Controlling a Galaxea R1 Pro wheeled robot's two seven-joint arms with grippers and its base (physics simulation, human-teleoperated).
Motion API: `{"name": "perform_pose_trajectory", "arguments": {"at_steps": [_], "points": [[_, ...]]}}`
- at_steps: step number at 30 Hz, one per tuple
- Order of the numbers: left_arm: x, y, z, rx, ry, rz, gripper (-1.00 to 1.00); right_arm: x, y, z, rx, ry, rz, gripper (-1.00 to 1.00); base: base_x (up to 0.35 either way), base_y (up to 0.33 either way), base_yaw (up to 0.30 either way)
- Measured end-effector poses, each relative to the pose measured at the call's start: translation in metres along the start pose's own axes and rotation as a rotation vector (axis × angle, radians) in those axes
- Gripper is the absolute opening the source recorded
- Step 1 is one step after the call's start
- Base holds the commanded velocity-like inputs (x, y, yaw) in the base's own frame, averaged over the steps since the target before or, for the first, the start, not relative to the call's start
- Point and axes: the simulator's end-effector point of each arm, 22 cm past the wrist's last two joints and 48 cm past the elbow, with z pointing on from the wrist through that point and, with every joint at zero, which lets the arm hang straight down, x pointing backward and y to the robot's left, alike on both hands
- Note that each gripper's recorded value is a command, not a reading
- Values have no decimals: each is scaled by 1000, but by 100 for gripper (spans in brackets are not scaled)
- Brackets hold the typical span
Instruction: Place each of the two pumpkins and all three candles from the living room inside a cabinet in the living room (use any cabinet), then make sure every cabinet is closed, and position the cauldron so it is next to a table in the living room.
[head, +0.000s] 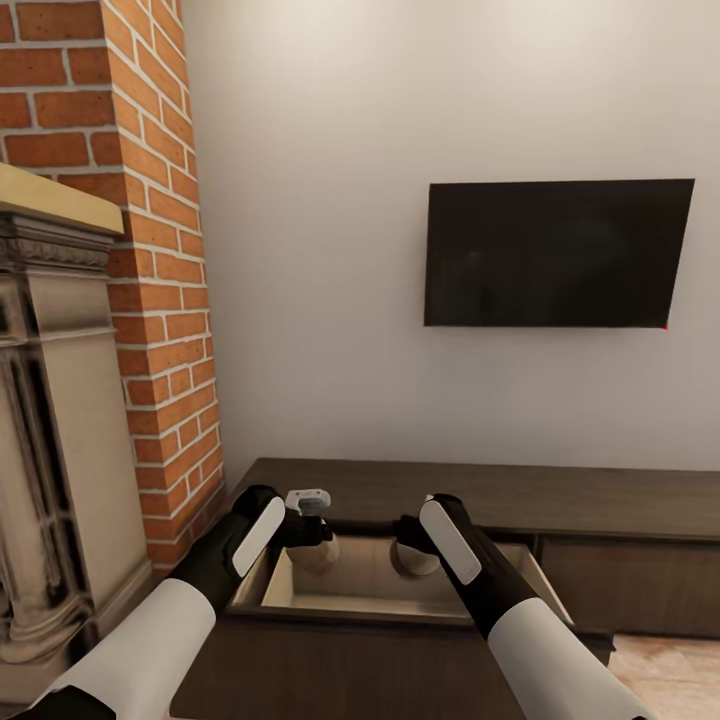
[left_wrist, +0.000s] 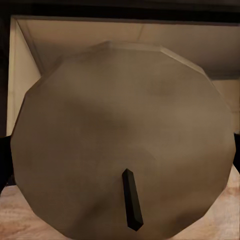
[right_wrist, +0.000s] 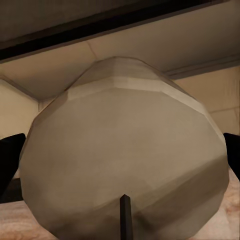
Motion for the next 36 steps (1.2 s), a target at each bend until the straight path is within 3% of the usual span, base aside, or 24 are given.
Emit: {"name": "perform_pose_trajectory", "arguments": {"at_steps": [36], "points": [[1, -1, 0, 5, 5, -1, -100, 2, 2, 1, -8, 10, -4, -100, 82, 0, 0]]}}
